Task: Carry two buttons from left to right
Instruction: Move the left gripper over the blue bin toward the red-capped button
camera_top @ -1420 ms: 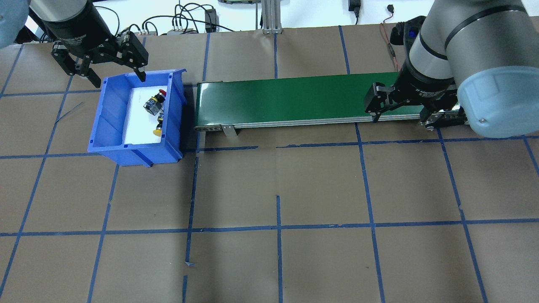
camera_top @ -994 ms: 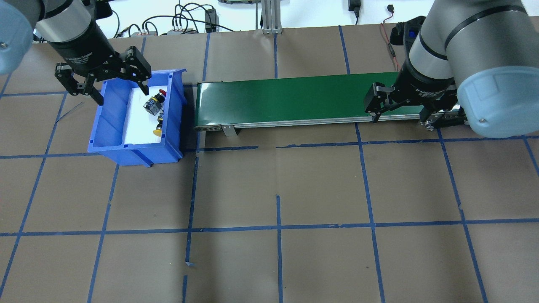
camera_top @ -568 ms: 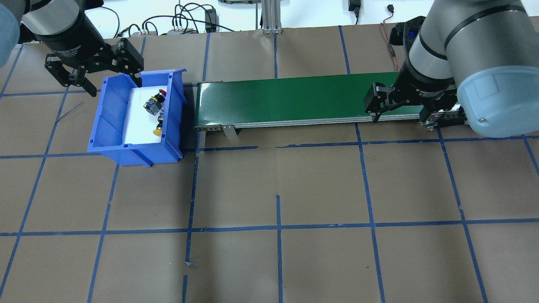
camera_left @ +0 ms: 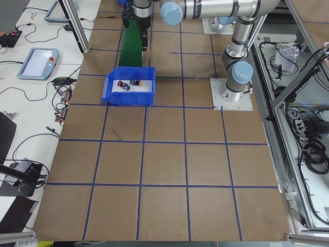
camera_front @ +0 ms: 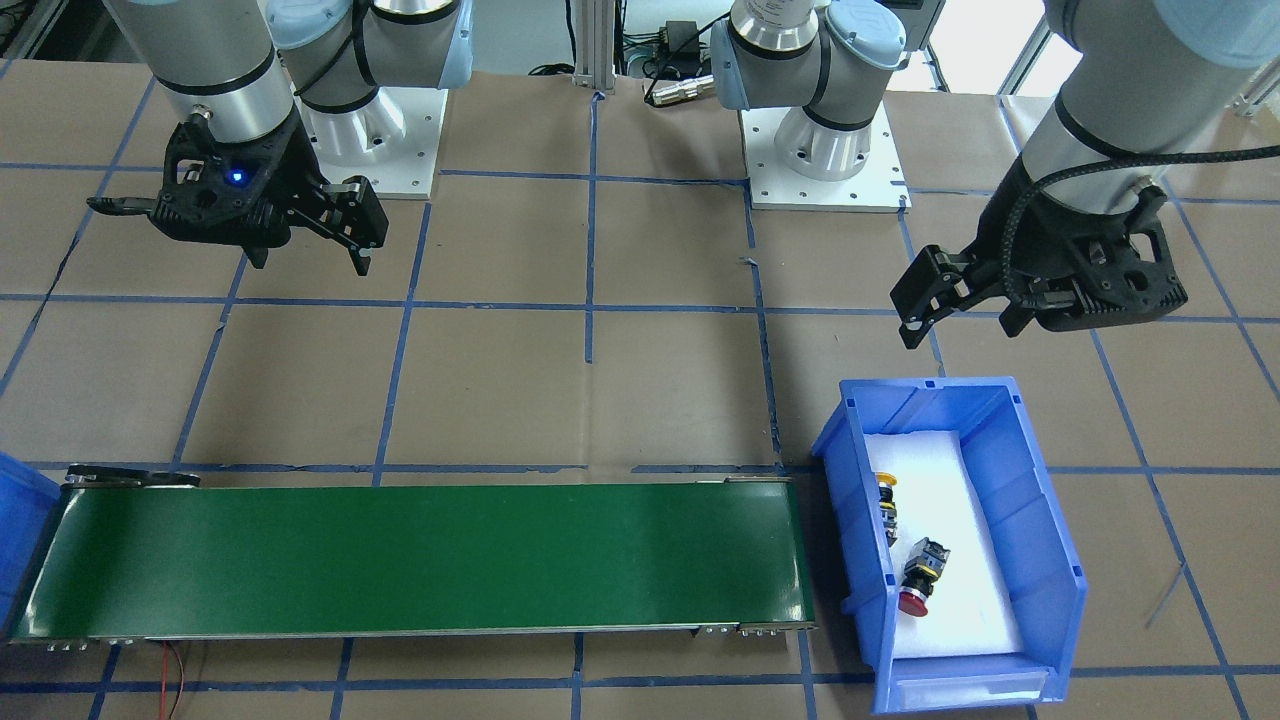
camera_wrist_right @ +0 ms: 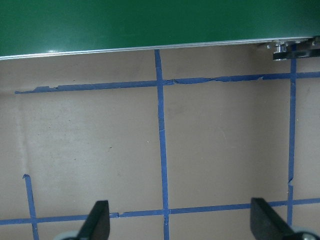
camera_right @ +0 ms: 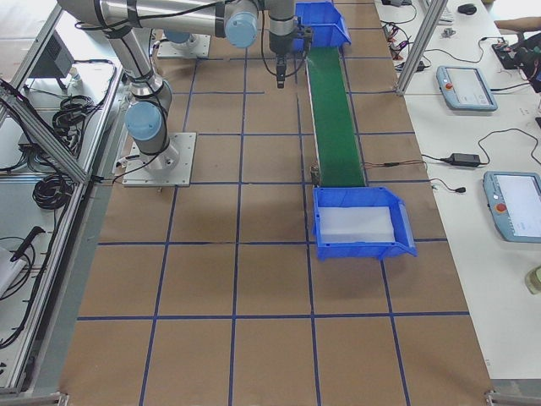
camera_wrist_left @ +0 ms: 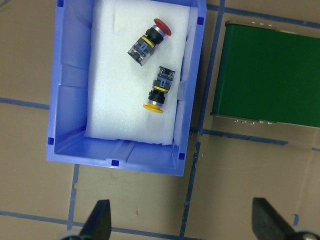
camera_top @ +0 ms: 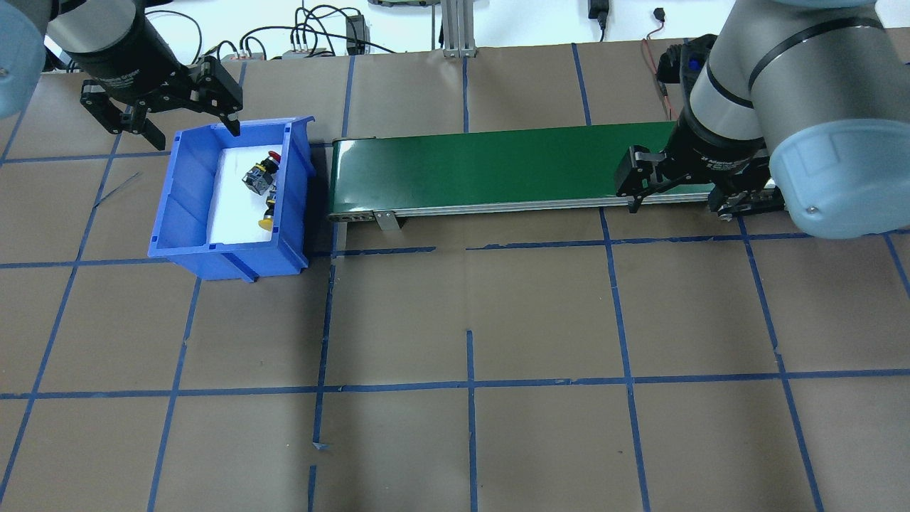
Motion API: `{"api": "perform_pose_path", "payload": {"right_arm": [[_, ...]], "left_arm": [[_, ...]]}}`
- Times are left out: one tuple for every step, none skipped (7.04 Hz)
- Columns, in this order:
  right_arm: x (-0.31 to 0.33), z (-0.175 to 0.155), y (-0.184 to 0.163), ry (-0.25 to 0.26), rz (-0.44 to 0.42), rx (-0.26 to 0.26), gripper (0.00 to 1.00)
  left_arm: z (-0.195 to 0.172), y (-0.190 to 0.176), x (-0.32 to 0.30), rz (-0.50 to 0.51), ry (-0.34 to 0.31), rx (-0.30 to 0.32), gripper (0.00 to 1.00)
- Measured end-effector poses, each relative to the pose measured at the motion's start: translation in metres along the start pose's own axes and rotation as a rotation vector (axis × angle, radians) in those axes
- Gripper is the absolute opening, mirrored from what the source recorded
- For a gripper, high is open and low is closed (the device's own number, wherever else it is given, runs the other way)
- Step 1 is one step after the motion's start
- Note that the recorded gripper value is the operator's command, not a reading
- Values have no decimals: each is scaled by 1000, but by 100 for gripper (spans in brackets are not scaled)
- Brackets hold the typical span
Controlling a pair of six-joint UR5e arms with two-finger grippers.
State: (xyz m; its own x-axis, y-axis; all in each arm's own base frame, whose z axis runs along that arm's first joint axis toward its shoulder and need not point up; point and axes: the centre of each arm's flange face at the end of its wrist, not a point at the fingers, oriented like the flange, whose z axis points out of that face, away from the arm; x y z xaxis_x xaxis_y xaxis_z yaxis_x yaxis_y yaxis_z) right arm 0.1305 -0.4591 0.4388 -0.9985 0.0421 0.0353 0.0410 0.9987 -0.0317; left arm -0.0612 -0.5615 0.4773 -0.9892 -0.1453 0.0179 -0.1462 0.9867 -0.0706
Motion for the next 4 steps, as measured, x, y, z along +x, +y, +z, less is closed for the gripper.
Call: {"api": "perform_pose_path", "payload": {"right_arm": [[0,-1,1,1,-1,2,100],[0,-2,3,1,-1,4,100],[0,-2,4,1,-1,5,100],[0,-3,5,2,-2,5,100]], "left_arm": [[17,-17,-1,6,1,7,100],[36,-34,-1,8,1,-4,100],[55,-50,-2,9,2,-21,100],[72,-65,-4,13,3,-38,100]]}}
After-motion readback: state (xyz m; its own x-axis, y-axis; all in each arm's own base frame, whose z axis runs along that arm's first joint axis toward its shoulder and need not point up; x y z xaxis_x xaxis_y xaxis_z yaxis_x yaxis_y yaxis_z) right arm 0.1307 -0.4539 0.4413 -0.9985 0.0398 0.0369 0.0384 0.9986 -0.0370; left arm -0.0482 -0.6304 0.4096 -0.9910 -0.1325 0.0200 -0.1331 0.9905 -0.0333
